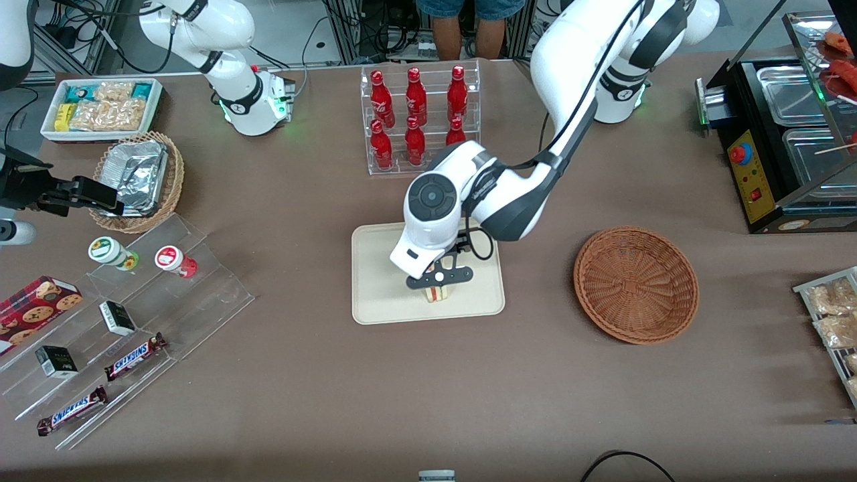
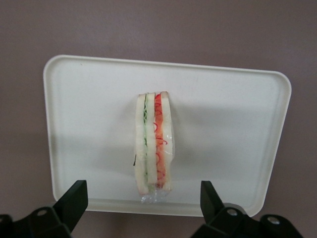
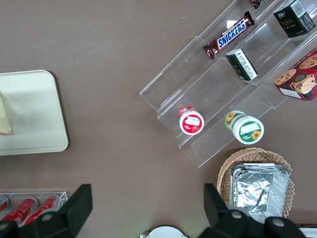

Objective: Place sandwich from basket to tray

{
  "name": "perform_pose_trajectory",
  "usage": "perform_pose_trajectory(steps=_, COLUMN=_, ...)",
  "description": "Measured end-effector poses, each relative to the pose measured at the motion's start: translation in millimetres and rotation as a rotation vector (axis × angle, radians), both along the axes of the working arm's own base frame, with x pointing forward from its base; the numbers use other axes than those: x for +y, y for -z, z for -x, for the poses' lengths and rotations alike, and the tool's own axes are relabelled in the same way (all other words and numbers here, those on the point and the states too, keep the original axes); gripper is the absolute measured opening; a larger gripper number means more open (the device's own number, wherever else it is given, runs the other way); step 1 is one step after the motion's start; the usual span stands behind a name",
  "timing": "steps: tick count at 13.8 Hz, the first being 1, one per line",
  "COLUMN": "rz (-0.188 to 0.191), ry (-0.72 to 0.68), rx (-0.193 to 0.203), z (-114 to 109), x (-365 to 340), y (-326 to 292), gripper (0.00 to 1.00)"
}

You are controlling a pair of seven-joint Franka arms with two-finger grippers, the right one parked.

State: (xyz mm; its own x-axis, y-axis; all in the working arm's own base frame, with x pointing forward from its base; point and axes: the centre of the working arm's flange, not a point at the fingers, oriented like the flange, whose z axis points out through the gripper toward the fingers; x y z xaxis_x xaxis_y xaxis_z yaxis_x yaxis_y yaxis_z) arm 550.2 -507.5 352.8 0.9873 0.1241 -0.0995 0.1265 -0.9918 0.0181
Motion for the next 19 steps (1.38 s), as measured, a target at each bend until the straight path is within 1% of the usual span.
perform_pose_trajectory(steps=3, rz=-0.005, ry=0.073, rx=-0.002, z=-13.3, x=27.8, y=-32.3, gripper=1.00)
perform_pose_trajectory(steps=4, rz=-0.011, ry=0.057, rx=-0.004, z=-22.4, x=45.2, y=-46.6, gripper=1.00)
perform_pose_trajectory(steps=7, rz=-0.014, ry=-0.021, rx=-0.003, z=-60.2, x=120.3, y=-84.0, gripper=1.00)
perform_pose_trajectory(steps=9, rz=-0.016, ry=-0.018, rx=0.002, z=-74.2, x=161.5, y=-91.9, gripper=1.00)
perform_pose_trajectory(steps=11, rz=-0.016, ry=0.022, rx=0.010, z=-82.3, x=200.1, y=-97.3, gripper=1.00)
perform_pose_trajectory(steps=15, rz=-0.012, ry=0.117, rx=0.025, z=-86.7, x=290.0, y=-118.6, gripper=1.00)
perform_pose_trajectory(steps=17, rz=-0.010, ry=0.159, rx=0.042, z=-80.0, x=335.3, y=-130.2, gripper=1.00)
perform_pose_trajectory(steps=19, rz=-0.010, ry=0.183, rx=0.052, z=-66.1, x=368.7, y=-141.1, gripper=1.00)
